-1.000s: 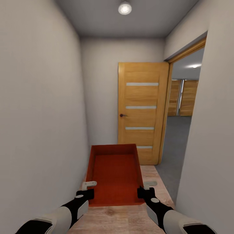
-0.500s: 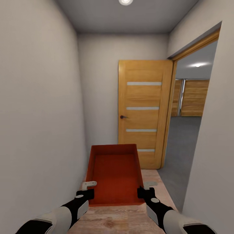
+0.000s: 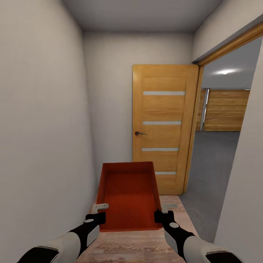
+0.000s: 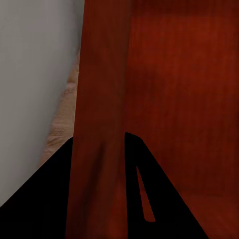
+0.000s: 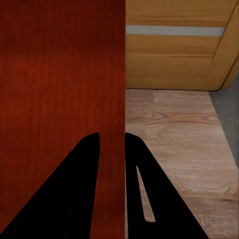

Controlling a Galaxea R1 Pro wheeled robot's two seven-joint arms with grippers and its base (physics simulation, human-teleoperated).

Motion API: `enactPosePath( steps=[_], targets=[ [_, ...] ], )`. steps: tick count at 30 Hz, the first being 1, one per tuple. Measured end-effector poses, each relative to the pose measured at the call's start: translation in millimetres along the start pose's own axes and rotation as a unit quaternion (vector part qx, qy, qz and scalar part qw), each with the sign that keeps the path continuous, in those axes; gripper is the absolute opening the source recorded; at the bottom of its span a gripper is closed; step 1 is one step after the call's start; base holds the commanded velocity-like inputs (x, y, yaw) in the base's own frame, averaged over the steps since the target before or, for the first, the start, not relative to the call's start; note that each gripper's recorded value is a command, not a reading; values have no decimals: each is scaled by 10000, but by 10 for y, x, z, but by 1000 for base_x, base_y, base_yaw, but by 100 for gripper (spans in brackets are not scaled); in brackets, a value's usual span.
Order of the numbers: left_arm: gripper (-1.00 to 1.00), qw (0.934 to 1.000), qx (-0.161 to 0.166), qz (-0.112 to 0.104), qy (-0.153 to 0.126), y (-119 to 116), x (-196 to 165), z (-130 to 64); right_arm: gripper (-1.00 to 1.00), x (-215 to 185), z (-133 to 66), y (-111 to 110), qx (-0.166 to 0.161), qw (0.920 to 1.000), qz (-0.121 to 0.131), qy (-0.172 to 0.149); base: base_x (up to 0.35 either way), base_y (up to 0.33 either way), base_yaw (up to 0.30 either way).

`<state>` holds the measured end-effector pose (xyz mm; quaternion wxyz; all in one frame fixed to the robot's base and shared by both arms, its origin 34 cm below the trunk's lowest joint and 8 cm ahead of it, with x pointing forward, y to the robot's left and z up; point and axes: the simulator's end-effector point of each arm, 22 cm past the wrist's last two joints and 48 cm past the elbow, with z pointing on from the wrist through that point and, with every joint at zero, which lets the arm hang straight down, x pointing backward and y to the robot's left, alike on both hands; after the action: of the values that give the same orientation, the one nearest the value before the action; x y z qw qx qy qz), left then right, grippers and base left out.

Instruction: Move the two storage containers from the living room to the garage. In the garage, place one container on the floor and stack the other container on top of it (either order is fine).

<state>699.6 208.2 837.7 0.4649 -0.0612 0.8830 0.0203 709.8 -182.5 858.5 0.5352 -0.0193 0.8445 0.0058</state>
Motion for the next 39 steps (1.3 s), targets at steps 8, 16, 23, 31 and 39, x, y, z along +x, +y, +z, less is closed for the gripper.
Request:
enactPosePath(
  steps=[8,16,23,31,39],
  targets=[
    [-100,10000,-5,5,5,5,2,5,-100,3,3,5,1,10000,3,5,36,0,-249],
    [-100,10000,-7,5,23,6,9,1,-100,10,0,5,0,10000,1,24,115,88,-280],
    [-100,10000,-8,6,38,7,16,0,-100,17,-1,5,-1,10000,1,39,238,208,-281],
    [-100,10000,-8,7,32,6,13,0,-100,14,-1,5,-1,10000,1,33,246,216,-281],
    [-100,10000,-7,6,19,6,7,0,-100,9,-1,5,-1,10000,4,21,246,216,-281]
  ],
)
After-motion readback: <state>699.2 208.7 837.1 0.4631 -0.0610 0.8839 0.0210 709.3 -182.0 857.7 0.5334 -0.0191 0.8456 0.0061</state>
